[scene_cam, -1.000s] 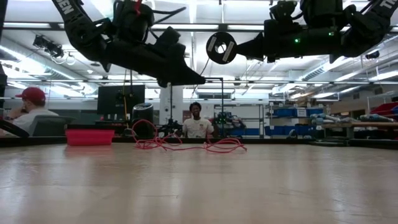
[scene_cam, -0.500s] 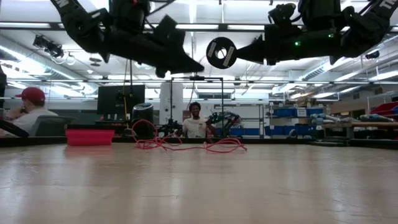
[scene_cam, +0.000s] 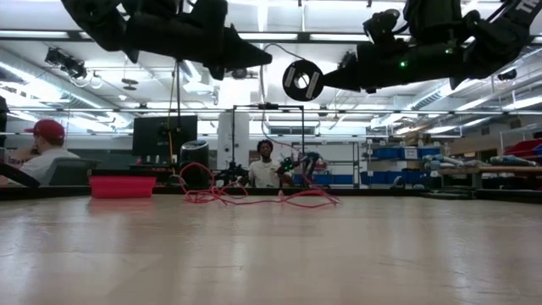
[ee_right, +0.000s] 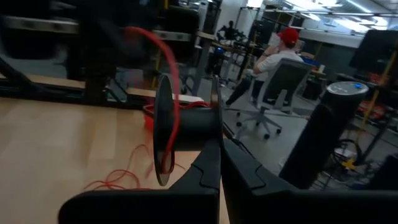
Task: Coil cords
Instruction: Uncoil the wire to the spool
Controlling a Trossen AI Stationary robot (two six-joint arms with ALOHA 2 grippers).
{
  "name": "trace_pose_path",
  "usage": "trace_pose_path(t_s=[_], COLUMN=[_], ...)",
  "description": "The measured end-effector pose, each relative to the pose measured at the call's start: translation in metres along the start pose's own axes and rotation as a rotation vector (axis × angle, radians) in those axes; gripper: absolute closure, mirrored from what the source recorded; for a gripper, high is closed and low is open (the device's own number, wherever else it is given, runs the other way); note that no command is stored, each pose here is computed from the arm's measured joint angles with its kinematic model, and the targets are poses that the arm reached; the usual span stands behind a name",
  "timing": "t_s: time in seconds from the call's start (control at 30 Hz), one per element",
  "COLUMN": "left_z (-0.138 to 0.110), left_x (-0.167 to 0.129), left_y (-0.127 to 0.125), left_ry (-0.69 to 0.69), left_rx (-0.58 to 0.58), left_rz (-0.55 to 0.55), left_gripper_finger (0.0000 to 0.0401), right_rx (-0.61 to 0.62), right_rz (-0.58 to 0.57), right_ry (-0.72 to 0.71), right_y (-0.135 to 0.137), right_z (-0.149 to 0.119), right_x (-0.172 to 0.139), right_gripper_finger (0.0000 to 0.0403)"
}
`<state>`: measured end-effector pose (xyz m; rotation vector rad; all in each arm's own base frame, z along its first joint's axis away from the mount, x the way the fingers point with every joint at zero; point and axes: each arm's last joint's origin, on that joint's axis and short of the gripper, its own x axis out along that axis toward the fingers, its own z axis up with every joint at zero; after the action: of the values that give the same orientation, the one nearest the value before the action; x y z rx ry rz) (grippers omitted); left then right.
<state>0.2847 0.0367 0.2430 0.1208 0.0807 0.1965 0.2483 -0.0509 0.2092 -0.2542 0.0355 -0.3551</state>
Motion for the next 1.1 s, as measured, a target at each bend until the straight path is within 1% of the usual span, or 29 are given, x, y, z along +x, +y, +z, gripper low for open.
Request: trace_pose_path(t_s=[0.17,0.33,0.47,0.6,0.73,0.9,1.0,1.1], left_z=[-0.005,-0.004,-0.016,-0.036,-0.055,-0.073,-0.077,-0.076], left_x=[0.012,0.041,0.063,0.076,0.078,0.071,0.065,0.059], left_y=[-0.011,-0.023,-0.027,-0.032,-0.033,-0.033,-0.032,-0.031], left_ry=[0.015,0.025,0.068,0.130,0.253,0.454,0.543,0.602], left_rx=[-0.022,-0.014,-0.016,-0.062,-0.125,-0.167,-0.194,-0.224], left_rz=[-0.038,-0.068,-0.072,-0.070,-0.043,0.036,0.063,0.088], left_gripper_finger=[0.0401,0.0401,0.0401,0.0401,0.0401,0.0401,0.0400,0.0399], right_rx=[0.000,0.008,0.012,0.009,-0.019,-0.050,-0.053,-0.061], right_rz=[-0.038,-0.108,-0.138,-0.143,-0.129,-0.116,-0.117,-0.116], right_ry=[0.015,0.033,0.040,0.036,0.034,0.032,0.032,0.035], right_y=[-0.002,-0.003,-0.001,0.001,0.005,0.008,0.008,0.008], right_z=[-0.001,-0.001,-0.001,0.000,0.001,0.002,0.002,0.002], right_x=[0.000,0.000,-0.001,-0.001,-0.002,-0.003,-0.003,-0.003], right_gripper_finger=[0.0403,0.0403,0.0403,0.0403,0.0403,0.0403,0.0403,0.0403])
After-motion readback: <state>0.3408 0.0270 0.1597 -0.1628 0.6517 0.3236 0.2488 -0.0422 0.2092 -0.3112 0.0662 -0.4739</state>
